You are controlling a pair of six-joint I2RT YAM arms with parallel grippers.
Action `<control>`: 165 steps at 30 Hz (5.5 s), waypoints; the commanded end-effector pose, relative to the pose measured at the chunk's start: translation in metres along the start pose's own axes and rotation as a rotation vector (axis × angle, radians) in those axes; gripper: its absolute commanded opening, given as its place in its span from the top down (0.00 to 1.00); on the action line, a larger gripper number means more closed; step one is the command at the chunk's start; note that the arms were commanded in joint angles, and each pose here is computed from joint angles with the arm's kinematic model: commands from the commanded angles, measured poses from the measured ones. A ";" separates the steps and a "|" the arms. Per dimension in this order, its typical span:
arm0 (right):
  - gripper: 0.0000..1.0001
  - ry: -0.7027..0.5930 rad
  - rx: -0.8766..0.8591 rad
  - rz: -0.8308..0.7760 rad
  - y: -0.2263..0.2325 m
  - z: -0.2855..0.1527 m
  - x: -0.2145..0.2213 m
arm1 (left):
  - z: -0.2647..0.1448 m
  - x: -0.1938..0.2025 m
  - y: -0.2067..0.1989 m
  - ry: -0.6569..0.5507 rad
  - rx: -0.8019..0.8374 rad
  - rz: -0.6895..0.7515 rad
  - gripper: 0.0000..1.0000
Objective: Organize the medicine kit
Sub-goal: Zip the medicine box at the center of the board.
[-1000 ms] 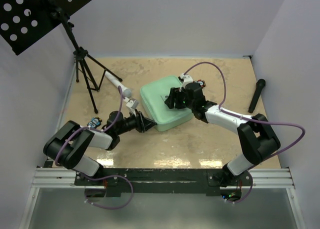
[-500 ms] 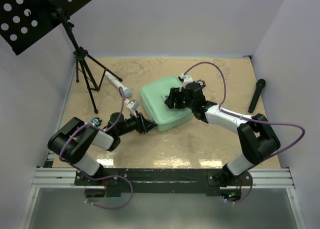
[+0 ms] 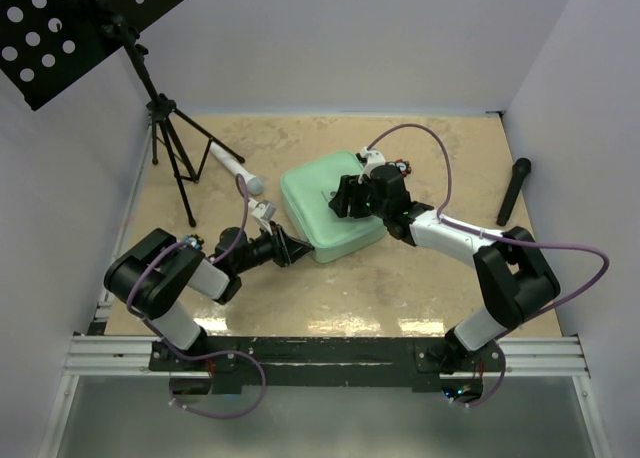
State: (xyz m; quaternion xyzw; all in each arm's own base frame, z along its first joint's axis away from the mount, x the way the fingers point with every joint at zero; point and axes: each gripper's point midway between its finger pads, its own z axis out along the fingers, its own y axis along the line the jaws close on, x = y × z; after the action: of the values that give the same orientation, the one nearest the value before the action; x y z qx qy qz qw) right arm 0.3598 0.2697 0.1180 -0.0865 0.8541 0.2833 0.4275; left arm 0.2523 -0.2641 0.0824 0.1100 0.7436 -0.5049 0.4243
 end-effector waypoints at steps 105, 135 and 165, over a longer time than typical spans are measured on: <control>0.37 0.118 -0.047 -0.013 0.005 0.001 0.041 | 0.010 -0.083 -0.087 -0.175 0.552 0.173 0.32; 0.37 0.139 -0.052 -0.003 0.004 0.005 0.049 | 0.022 -0.071 -0.103 -0.101 0.652 0.210 0.33; 0.37 0.128 -0.034 0.024 0.006 -0.005 0.040 | 0.022 -0.081 -0.095 -0.259 0.542 0.343 0.32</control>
State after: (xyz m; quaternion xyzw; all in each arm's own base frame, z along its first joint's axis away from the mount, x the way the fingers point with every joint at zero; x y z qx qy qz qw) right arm 0.3573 0.2771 0.1158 -0.0985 0.8469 0.2972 0.4298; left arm 0.2510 -0.3088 0.0845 0.1660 0.7159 -0.6085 0.2994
